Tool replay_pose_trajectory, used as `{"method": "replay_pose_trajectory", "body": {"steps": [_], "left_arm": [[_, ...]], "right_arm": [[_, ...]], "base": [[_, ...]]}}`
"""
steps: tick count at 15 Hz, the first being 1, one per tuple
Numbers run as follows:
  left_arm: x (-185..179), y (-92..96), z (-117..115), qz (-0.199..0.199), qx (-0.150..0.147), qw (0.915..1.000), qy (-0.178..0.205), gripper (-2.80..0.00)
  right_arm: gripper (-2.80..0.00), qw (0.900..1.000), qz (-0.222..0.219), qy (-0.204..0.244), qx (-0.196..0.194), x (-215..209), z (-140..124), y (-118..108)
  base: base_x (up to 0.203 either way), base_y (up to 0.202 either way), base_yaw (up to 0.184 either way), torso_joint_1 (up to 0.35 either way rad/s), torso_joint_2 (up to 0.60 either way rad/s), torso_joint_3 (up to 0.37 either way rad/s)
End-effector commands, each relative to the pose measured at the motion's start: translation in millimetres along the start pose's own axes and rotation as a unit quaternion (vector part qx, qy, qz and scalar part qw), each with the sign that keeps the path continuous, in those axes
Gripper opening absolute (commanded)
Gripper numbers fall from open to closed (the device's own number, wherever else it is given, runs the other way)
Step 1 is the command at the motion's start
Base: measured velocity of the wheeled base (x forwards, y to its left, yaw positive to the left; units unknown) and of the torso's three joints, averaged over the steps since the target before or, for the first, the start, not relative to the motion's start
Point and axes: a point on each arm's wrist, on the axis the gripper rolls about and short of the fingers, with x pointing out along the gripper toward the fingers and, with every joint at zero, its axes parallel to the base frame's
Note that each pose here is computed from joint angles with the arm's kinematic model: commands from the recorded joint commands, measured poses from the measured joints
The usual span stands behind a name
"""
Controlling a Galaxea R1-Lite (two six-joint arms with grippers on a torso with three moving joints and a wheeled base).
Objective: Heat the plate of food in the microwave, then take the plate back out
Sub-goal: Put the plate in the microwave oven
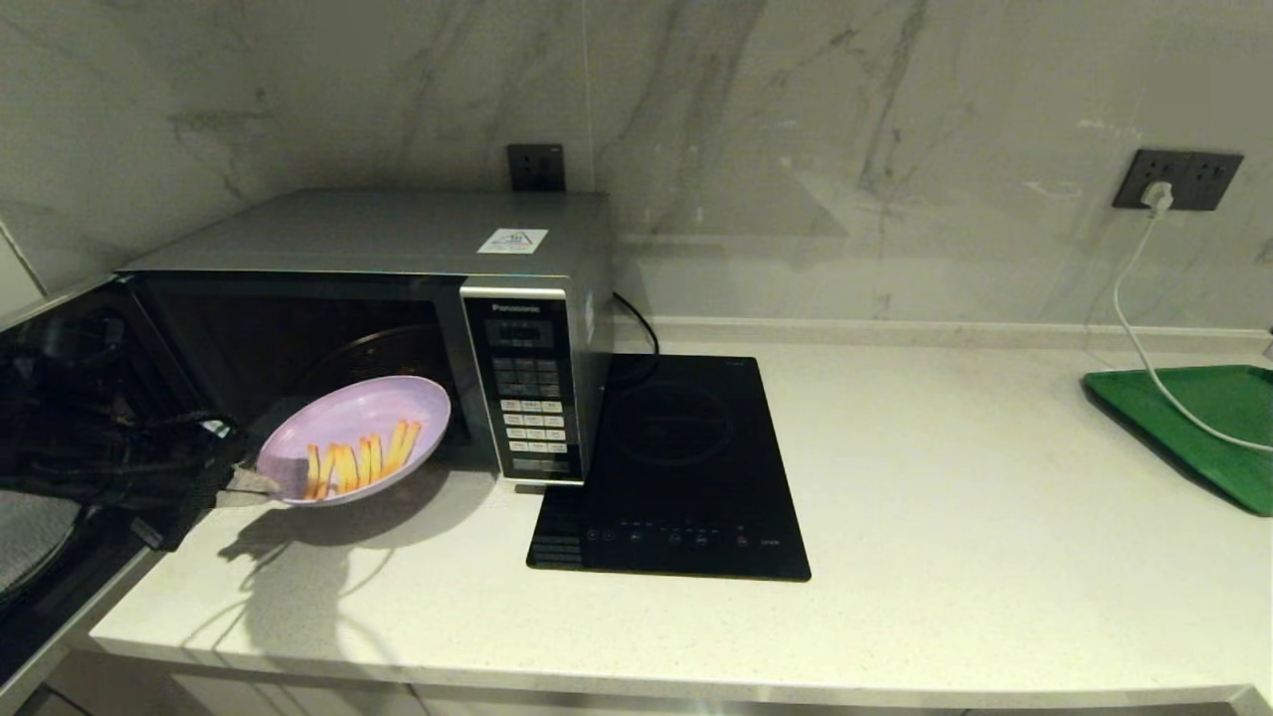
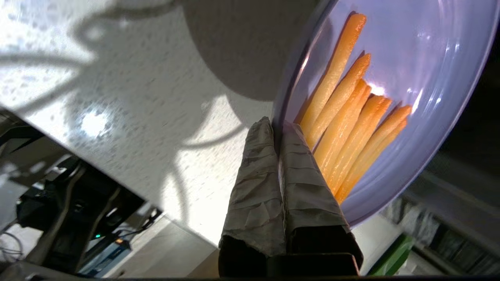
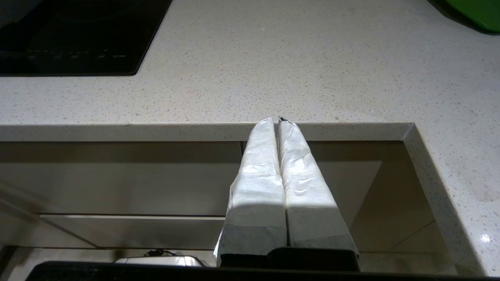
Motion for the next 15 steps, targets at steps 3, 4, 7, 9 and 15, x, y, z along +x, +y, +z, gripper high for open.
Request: {"method": "replay_pose_trajectory", "body": {"steps": [3, 4, 7, 9, 15], "left_arm": [[9, -23.9, 9, 0.005, -0.013, 0.9997, -0.02, -2.8], [11, -25.6, 11, 0.005, -0.021, 0.9995, -0.023, -2.8], [17, -32.3, 20, 0.028, -0.053, 0.9965, -0.057, -2.8], [18, -36.9, 22, 0.031, -0.075, 0.9945, -0.066, -2.8], [27, -56.6, 27, 0.038, -0.126, 0.9884, -0.076, -2.8]], "right_arm": [[-2.8, 1.0, 0.001, 0.001, 0.0, 0, 0, 0], [-2.8, 1.0, 0.0, 0.001, 0.0, 0, 0, 0], [-2.8, 1.0, 0.0, 0.001, 0.0, 0, 0, 0], [-2.8, 1.0, 0.0, 0.001, 0.0, 0, 0, 0], [-2.8, 1.0, 0.0, 0.001, 0.0, 0, 0, 0]], "base": [[0.0, 0.0, 0.0, 0.0, 0.0, 0.0], [0.0, 0.0, 0.0, 0.0, 0.0, 0.0], [0.0, 0.0, 0.0, 0.0, 0.0, 0.0], [0.0, 0.0, 0.0, 0.0, 0.0, 0.0], [0.0, 0.0, 0.0, 0.0, 0.0, 0.0]]}}
